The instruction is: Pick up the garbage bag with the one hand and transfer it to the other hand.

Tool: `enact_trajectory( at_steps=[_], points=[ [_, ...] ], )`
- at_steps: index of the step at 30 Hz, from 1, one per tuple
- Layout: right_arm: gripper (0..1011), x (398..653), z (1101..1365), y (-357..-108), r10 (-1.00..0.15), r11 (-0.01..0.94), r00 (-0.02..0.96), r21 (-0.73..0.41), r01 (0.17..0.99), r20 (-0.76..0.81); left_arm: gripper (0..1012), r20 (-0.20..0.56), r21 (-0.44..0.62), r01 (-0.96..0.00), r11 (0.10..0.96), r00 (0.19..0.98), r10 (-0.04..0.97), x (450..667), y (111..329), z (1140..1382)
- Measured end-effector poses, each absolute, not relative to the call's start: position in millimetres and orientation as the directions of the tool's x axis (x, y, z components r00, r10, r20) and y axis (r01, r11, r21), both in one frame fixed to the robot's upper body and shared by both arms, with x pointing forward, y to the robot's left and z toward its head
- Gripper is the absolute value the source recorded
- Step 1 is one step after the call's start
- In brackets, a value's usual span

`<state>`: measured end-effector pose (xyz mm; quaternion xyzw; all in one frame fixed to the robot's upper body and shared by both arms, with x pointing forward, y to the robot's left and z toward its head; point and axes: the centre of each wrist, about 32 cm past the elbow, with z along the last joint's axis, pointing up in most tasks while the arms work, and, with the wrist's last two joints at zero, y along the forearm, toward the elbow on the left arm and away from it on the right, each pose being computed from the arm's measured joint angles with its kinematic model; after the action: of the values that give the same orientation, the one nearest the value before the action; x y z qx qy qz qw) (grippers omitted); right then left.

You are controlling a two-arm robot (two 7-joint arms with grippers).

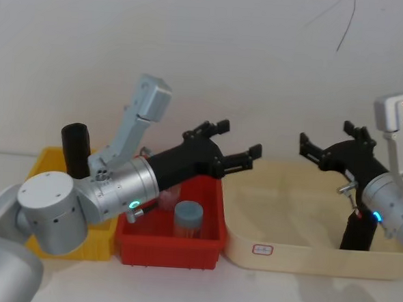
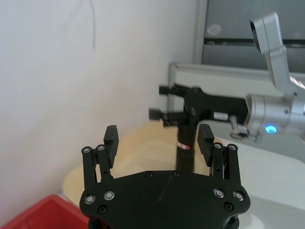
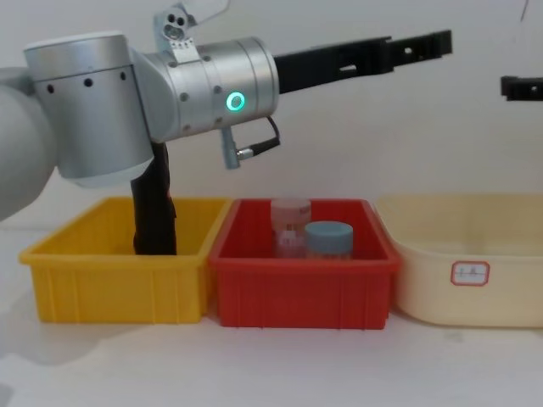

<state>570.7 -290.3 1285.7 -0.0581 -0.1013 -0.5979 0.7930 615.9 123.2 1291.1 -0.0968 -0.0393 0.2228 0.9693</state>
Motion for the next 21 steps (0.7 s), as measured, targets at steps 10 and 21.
enact_trajectory(
  at_steps=[10, 21],
  points=[
    [1000, 566, 1275, -272, -0.914, 0.350, 0.347, -0.021, 0.936, 0.212, 1001, 0.090, -0.319, -0.482, 0.816, 0.842, 0.532, 606, 145, 1293],
    [1000, 559, 1265, -252, -0.874, 0.449, 0.452, -0.059, 0.892, 0.176, 1001, 0.154, -0.372, -0.557, 0.742, 0.752, 0.641, 589, 171, 1302]
  ],
)
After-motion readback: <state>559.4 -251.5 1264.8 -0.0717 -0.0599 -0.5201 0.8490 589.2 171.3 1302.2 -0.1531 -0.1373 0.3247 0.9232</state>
